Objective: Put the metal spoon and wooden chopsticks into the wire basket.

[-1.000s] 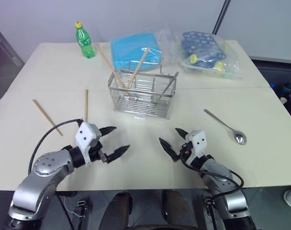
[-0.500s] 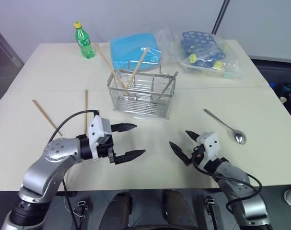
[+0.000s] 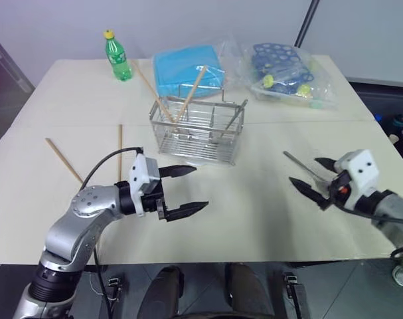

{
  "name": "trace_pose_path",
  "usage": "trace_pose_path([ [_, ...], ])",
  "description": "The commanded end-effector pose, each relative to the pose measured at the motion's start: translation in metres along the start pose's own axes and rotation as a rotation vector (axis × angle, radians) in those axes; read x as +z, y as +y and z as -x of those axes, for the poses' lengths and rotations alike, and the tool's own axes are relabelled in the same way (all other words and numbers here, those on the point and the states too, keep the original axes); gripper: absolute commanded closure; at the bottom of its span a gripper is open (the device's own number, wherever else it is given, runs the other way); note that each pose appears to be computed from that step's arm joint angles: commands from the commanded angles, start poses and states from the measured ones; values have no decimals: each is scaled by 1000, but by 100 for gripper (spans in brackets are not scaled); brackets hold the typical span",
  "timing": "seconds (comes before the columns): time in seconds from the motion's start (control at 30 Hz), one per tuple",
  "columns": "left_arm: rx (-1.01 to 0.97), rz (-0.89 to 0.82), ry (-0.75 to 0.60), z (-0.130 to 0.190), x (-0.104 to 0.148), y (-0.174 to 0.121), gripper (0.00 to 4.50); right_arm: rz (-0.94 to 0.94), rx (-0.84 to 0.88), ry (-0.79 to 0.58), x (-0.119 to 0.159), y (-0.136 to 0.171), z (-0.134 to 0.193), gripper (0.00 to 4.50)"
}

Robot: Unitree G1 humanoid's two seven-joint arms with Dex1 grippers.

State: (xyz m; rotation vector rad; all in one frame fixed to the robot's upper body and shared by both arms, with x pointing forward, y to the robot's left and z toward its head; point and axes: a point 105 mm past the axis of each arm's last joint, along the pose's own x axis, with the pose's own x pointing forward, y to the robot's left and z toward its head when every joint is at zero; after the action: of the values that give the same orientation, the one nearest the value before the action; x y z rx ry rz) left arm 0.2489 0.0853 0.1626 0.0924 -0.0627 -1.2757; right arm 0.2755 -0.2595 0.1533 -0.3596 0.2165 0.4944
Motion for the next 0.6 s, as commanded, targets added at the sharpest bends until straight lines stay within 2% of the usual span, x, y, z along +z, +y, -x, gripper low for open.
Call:
trace_pose_path([
  [0.03, 0, -43, -23, -6, 8, 3, 2, 34, 52, 40, -7, -21, 6, 0],
  [0.37, 21, -38, -25, -8, 9, 1, 2, 90, 183, 136, -21, -65, -8, 0],
  [0.6, 80, -29, -12, -2, 10, 0, 2, 67, 257, 195, -37, -72, -26, 0],
])
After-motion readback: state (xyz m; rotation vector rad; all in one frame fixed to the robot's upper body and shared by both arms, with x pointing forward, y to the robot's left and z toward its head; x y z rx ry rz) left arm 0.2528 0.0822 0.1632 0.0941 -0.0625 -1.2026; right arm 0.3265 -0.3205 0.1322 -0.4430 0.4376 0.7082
